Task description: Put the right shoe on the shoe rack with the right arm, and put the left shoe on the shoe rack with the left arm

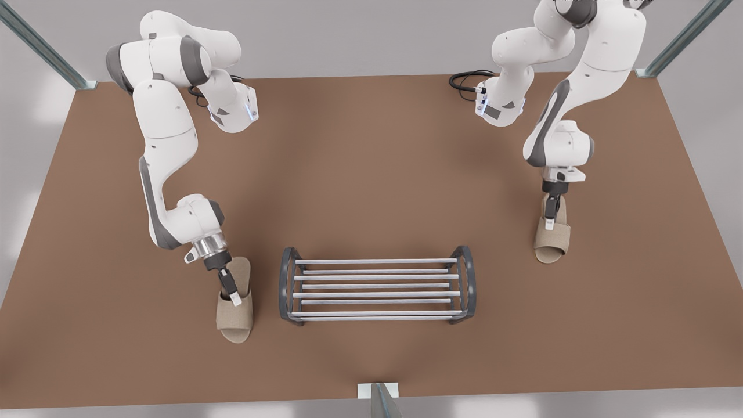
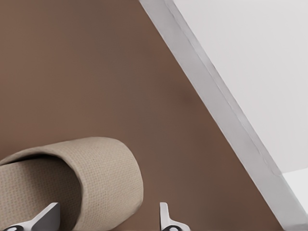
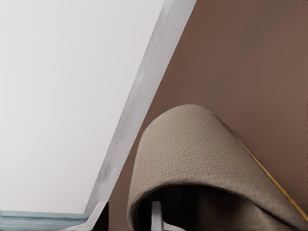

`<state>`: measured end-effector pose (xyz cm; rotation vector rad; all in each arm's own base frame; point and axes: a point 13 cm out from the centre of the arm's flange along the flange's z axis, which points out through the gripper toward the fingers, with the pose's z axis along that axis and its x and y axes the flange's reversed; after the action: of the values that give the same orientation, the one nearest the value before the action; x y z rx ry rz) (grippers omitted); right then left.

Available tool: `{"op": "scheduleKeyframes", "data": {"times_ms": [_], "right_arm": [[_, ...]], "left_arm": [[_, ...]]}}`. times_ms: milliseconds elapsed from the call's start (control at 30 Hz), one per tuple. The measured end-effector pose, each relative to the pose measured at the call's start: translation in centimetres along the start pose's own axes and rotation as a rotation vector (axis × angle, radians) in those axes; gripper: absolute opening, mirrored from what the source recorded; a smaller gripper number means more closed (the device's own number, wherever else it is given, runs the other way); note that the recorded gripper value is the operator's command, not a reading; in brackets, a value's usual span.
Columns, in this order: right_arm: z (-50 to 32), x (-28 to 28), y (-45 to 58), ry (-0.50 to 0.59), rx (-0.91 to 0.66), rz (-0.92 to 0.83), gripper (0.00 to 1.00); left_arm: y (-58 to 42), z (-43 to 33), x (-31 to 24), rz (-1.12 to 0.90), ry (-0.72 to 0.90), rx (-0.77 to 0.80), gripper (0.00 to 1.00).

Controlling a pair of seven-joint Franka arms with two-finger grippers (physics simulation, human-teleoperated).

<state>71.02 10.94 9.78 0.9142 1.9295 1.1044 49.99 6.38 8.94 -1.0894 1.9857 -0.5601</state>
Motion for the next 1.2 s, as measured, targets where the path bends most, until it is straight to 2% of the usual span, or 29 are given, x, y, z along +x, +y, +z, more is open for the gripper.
{"op": "scheduleKeyframes", "data": {"times_ms": [100, 300, 367, 500, 533, 567, 700, 800, 967, 1033, 1200], "right_arm": [[0.2, -0.1, -0.1, -0.001, -0.001, 0.029, 0.26], [0.3, -0.5, 0.4, -0.007, -0.009, 0.073, 0.21], [0.3, -0.7, 0.9, -0.009, -0.014, 0.083, 0.21], [-0.5, -2.0, 6.6, -0.027, -0.065, 0.087, 0.21], [-1.0, -1.7, 9.2, -0.024, -0.082, 0.087, 0.21], [-1.6, -1.0, 12.0, -0.017, -0.096, 0.084, 0.21], [-6.8, 3.5, 26.8, 0.016, -0.145, 0.041, 0.21], [-11.9, 6.8, 33.3, 0.020, -0.106, 0.009, 0.21], [-13.9, 16.3, 35.8, 0.101, 0.020, -0.028, 0.21], [-12.6, 19.2, 36.3, 0.123, 0.051, -0.051, 0.21], [-7.8, 19.5, 34.5, 0.077, 0.137, -0.089, 0.21]], "left_arm": [[-0.3, 0.7, -0.3, -0.010, -0.002, 0.002, 1.00], [-0.7, 2.6, -1.0, -0.029, -0.006, 0.005, 1.00], [-0.9, 3.1, -1.3, -0.036, -0.009, 0.008, 0.88], [-0.9, 3.2, -1.3, -0.049, -0.008, 0.006, 0.88], [-0.9, 3.2, -1.3, -0.052, -0.007, 0.005, 0.76], [-0.8, 3.3, -1.3, -0.055, -0.006, 0.003, 0.73], [-0.7, 3.5, -1.2, -0.067, -0.005, 0.001, 0.74], [-0.6, 4.0, -1.2, -0.077, -0.004, 0.000, 0.74], [-1.4, 4.4, -0.9, -0.092, 0.003, 0.013, 0.75], [-1.6, 4.6, -1.0, -0.098, 0.001, 0.019, 0.65], [-1.5, 5.2, -1.0, -0.114, 0.002, 0.019, 0.63]]}}
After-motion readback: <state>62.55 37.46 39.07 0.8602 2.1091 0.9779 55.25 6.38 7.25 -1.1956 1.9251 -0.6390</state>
